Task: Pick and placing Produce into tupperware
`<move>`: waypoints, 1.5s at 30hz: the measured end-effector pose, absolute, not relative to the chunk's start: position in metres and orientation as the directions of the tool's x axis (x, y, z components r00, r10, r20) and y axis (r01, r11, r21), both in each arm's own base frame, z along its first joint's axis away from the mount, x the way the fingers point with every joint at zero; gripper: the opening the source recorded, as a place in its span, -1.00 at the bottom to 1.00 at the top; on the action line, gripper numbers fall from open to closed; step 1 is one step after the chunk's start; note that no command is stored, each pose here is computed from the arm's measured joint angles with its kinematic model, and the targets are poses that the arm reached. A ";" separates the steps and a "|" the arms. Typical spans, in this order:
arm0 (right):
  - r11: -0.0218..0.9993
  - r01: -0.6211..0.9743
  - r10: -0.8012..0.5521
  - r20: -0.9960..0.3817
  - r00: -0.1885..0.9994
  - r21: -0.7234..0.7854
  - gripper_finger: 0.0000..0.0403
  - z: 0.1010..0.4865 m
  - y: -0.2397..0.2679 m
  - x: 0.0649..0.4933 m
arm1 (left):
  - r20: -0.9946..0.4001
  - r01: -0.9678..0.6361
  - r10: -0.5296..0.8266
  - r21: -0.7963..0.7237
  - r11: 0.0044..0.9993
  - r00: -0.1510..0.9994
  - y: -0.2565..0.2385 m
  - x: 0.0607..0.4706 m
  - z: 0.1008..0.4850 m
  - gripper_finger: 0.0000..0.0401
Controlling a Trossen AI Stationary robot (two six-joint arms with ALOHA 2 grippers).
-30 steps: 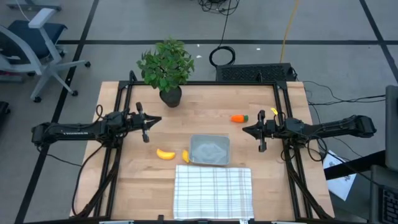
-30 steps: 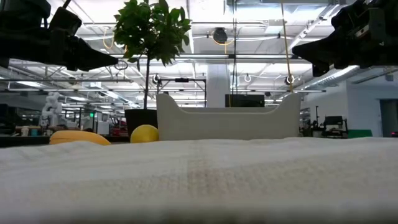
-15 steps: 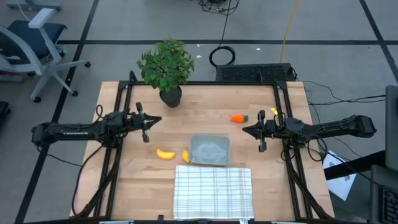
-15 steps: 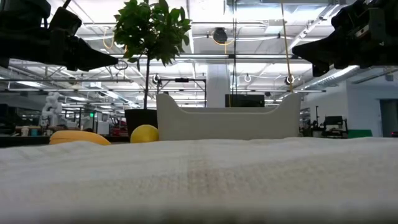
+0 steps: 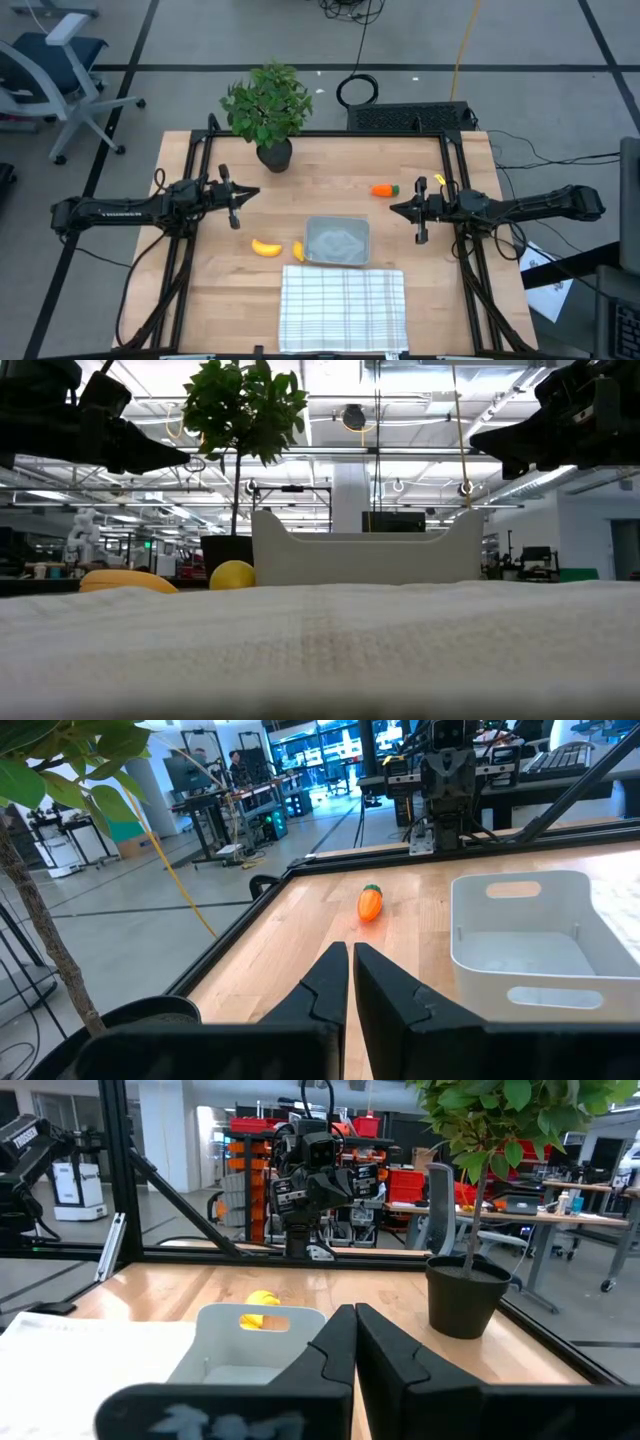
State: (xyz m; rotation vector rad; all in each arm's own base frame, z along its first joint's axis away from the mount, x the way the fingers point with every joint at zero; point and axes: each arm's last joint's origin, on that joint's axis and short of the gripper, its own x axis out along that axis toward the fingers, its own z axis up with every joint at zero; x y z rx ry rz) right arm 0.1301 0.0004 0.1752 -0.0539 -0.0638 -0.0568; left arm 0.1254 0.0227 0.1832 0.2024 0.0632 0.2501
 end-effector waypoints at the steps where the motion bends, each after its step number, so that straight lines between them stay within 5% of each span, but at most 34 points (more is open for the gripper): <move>1: 0.997 0.058 -0.055 0.066 0.996 -0.052 -1.00 0.175 0.000 0.130 | -0.037 -0.240 0.252 0.207 0.949 0.967 0.023 0.125 0.183 -0.87; 37: 0.994 0.066 -0.058 0.103 0.993 -0.084 -1.00 0.179 0.000 0.130 | -0.038 -0.244 0.251 0.131 0.961 0.967 0.023 0.125 0.183 -0.87; 45: 0.992 0.069 -0.058 0.106 0.993 -0.103 -1.00 0.179 0.000 0.130 | 0.008 -0.249 0.253 0.215 0.944 0.967 0.023 0.125 0.188 -0.87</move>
